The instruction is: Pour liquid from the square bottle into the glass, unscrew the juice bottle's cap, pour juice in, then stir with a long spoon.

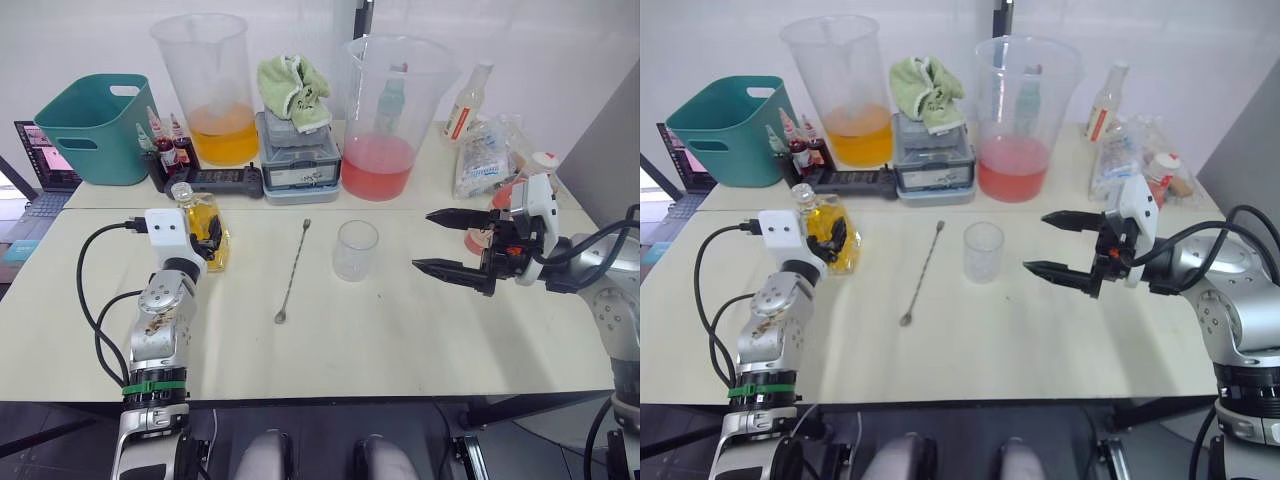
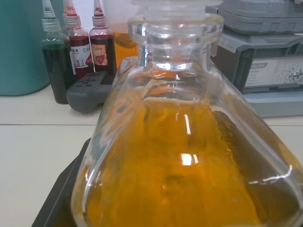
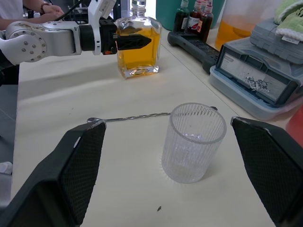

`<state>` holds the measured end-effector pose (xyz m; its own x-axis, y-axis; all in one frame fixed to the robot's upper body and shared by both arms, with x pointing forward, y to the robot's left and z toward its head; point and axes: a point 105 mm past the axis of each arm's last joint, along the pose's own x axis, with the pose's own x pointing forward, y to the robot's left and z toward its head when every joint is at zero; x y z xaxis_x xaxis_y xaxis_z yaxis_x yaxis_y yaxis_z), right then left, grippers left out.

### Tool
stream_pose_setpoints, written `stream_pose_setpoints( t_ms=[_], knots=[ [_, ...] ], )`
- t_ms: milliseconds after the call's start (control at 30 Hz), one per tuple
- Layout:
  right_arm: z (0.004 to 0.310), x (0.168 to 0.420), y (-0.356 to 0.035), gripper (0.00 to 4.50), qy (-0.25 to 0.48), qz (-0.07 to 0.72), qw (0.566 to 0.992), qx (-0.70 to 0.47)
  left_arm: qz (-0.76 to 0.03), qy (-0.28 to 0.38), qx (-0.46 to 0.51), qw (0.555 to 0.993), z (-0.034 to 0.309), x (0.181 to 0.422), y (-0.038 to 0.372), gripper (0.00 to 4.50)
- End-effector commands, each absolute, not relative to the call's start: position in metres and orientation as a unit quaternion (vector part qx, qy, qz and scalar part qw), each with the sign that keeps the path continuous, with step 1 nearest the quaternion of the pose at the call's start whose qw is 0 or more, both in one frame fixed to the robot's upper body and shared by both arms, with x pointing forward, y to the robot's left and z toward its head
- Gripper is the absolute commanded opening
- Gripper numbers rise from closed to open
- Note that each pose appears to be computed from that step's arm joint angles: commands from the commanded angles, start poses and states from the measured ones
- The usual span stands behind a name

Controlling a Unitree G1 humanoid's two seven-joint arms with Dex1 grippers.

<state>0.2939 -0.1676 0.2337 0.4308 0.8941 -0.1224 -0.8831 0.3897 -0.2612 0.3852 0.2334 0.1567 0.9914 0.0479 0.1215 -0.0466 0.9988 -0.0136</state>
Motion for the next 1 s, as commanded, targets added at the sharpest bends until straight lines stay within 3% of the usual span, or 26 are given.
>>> stream_pose_setpoints(
  t_ms=[33,167,267,400,500,700,1000],
  knots=[
    [0.243,0.29,-0.164,4.5,-0.039,0.535,0.83,-0.155,0.011,-0.111,0.001,0.994,0.183,0.378,0.232,2.84],
    [0.244,0.29,-0.163,4.5,-0.039,0.54,0.827,-0.15,-0.03,-0.149,0.005,0.988,0.202,0.369,0.226,2.84],
    [0.243,0.289,-0.159,4.5,-0.036,0.553,0.821,-0.138,-0.105,-0.171,0.007,0.98,0.213,0.357,0.212,2.84],
    [0.242,0.285,-0.155,4.5,-0.03,0.568,0.813,-0.123,-0.264,-0.189,0.035,0.945,0.233,0.325,0.188,2.84],
    [0.241,0.283,-0.155,4.5,-0.027,0.571,0.812,-0.119,-0.339,-0.169,0.056,0.924,0.234,0.312,0.176,2.84],
    [0.24,0.278,-0.158,4.5,-0.023,0.564,0.818,-0.113,-0.541,-0.125,0.083,0.828,0.23,0.278,0.122,2.84],
    [0.243,0.267,-0.162,4.5,-0.027,0.533,0.838,-0.115,-0.664,-0.114,0.106,0.731,0.209,0.277,0.066,2.84]
  ],
)
